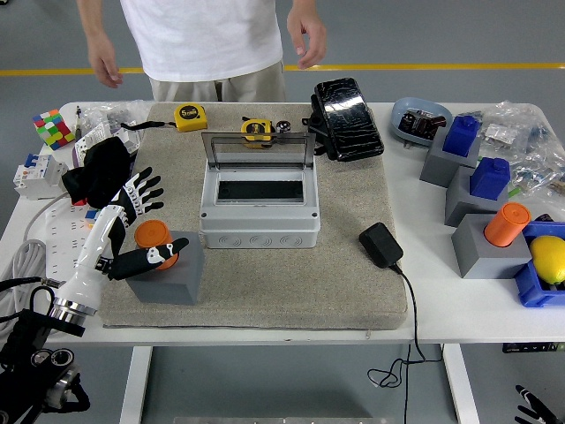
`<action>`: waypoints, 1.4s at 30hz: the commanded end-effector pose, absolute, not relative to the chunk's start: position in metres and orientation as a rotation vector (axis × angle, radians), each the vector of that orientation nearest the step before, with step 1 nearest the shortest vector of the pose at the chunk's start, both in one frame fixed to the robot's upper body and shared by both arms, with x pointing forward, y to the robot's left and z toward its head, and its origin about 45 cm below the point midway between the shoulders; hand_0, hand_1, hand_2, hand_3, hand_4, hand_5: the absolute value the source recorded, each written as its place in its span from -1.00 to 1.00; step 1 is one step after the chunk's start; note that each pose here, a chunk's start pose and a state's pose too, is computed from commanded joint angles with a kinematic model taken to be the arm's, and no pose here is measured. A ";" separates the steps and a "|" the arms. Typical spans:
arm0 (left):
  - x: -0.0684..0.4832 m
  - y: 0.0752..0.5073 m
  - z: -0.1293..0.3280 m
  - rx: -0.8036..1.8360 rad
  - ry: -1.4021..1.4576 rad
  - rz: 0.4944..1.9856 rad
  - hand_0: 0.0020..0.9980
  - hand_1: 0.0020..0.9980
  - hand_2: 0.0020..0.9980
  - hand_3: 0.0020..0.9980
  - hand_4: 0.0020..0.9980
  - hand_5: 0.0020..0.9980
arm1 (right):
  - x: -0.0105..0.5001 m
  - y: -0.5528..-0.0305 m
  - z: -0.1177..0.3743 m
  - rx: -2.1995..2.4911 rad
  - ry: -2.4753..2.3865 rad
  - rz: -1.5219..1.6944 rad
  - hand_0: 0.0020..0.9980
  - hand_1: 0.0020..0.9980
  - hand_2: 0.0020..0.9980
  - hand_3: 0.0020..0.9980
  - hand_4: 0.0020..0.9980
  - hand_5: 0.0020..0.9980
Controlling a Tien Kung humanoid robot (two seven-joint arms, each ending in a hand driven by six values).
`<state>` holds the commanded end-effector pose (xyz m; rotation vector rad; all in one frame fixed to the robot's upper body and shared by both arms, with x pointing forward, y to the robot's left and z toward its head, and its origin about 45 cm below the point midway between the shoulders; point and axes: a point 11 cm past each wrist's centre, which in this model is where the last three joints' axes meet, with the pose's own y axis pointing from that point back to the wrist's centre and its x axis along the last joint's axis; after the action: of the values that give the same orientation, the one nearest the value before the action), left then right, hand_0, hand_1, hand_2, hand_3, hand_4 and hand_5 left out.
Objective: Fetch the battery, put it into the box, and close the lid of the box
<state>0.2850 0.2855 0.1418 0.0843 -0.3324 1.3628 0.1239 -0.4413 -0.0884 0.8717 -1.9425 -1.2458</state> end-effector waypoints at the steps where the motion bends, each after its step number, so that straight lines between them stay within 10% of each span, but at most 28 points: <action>1: 0.285 0.286 0.141 0.085 -0.327 1.362 0.20 0.51 0.64 0.81 1.00 -0.92 | 0.124 -0.442 -0.088 0.871 -1.943 -1.245 0.25 0.38 0.34 0.10 0.85 -0.01; 13: 0.287 0.287 0.139 0.063 -0.307 1.370 -0.01 0.26 0.34 0.57 1.00 -1.00 | 0.125 -0.442 -0.088 0.872 -1.945 -1.248 0.25 0.38 0.34 0.11 0.85 -0.01; 14: 0.287 0.286 0.139 0.059 -0.304 1.372 -0.22 -0.08 0.02 0.27 1.00 -1.00 | 0.125 -0.442 -0.088 0.872 -1.945 -1.248 0.25 0.38 0.34 0.10 0.85 -0.01; 19: 0.288 0.282 0.138 0.028 -0.278 1.374 -0.22 -0.08 0.02 0.27 1.00 -1.00 | 0.124 -0.441 -0.088 0.872 -1.944 -1.249 0.25 0.38 0.34 0.10 0.85 -0.01; 20: 0.288 0.281 0.138 0.021 -0.275 1.374 -0.37 -0.33 -0.20 -0.01 1.00 -1.00 | 0.124 -0.441 -0.088 0.872 -1.944 -1.249 0.25 0.38 0.34 0.10 0.85 -0.01; 42: 0.295 0.272 0.138 -0.033 -0.225 1.388 -0.64 -0.64 -0.48 -0.41 0.75 -1.00 | 0.125 -0.440 -0.088 0.874 -1.943 -1.247 0.25 0.38 0.34 0.11 0.85 -0.01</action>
<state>0.2952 0.2720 0.1378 -0.0334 -0.2252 1.3881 0.1252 -0.4404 -0.0884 0.8744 -1.9433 -1.2469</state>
